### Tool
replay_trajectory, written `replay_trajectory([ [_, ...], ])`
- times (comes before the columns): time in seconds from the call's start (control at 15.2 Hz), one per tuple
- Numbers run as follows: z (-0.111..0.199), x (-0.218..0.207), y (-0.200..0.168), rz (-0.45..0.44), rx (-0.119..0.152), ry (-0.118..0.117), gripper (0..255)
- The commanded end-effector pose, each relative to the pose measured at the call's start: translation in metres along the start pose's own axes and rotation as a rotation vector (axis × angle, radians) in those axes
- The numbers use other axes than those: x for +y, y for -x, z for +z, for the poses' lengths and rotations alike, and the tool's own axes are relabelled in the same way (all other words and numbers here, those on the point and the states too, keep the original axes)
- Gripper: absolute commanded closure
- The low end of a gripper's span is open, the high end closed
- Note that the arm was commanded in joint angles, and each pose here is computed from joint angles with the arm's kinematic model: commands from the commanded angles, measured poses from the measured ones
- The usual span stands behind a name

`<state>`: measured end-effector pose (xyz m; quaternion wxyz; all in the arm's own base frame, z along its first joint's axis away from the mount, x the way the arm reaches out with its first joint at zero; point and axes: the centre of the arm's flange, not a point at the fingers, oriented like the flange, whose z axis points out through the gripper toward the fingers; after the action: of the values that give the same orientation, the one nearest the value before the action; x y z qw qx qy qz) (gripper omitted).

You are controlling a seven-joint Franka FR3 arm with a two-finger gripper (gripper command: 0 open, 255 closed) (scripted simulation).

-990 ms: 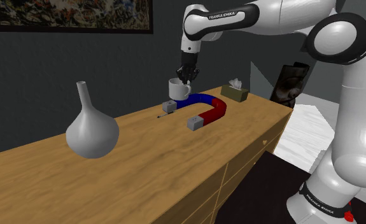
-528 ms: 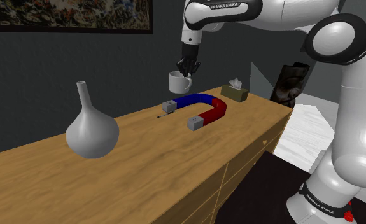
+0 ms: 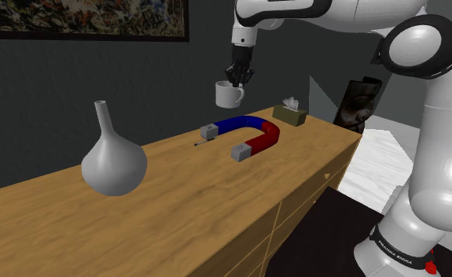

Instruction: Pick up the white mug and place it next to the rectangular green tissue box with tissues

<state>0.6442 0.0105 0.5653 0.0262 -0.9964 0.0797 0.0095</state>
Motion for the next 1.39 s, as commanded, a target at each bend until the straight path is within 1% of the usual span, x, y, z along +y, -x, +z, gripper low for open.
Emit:
replay_trajectory([
  [0.0,-0.001,0.024,0.005,-0.001,0.000,0.000,255],
  [1.32,-0.014,0.284,0.050,-0.001,0.000,0.000,255],
])
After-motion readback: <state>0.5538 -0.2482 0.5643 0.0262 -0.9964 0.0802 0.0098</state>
